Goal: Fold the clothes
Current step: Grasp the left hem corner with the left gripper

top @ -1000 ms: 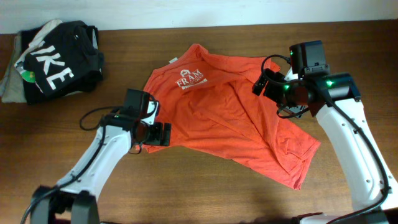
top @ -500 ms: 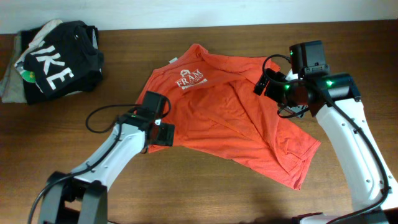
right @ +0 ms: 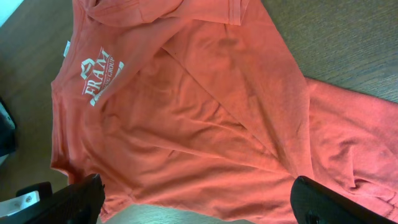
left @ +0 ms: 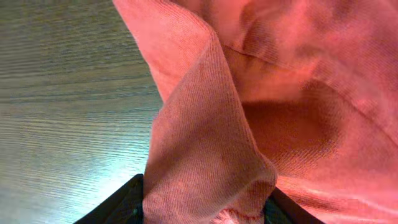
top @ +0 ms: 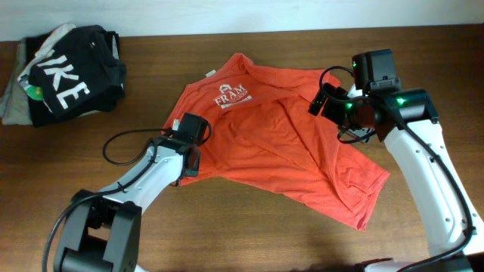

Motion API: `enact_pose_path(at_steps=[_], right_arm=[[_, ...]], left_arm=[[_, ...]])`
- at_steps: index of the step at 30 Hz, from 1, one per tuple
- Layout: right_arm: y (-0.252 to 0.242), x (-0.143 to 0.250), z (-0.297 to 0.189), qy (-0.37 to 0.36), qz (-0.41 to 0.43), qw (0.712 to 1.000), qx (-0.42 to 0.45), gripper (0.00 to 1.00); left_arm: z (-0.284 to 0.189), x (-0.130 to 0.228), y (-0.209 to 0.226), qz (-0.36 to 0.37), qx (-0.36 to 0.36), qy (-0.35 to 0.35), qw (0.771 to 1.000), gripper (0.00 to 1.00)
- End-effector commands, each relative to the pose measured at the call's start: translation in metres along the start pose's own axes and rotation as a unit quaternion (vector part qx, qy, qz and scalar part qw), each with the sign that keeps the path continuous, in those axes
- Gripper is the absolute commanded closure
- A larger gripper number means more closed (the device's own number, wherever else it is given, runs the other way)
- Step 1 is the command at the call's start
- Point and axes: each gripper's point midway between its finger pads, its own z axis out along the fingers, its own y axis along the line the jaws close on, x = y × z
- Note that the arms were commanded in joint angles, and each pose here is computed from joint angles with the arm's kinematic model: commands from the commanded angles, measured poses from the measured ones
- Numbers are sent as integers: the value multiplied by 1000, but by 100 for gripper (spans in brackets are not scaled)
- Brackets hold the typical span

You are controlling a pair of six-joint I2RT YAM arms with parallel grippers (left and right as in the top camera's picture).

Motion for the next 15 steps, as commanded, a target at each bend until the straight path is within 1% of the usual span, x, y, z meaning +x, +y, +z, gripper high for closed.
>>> enact_pose_path(at_steps=[1,2,3,6,8,9,12,15], right_arm=[[-1,-1,-2,-8,4,1000,4,2],[-1,-1,-2,-8,4,1000,4,1],[-1,-1,-2,-8,4,1000,4,1],[-1,-1,-2,-8,4,1000,4,1],[-1,-1,-2,-7,4,1000,4,1],[-1,-1,-2,-7,4,1000,4,1],[-1,-1,-1,-7,4,1000,4,1],[-2,0,-1,-6,4,1000,6,1]], left_arm=[[-6,-12,8,-7,-23,-11,1000,47],[-8,-15,9,-8,-24,-13,1000,48],[-11,-19,9,-9,-23,-16,1000,53],[-17,-30,10,-15,-24,-29,999,57],[-17,-31,10,-15,-23,-30,999,66],[-17,-30,10,-15,-23,-30,999,69],[-17,-30,10,-14,-24,-29,999,69],[-17,-29,12,-14,-30,-28,999,78]])
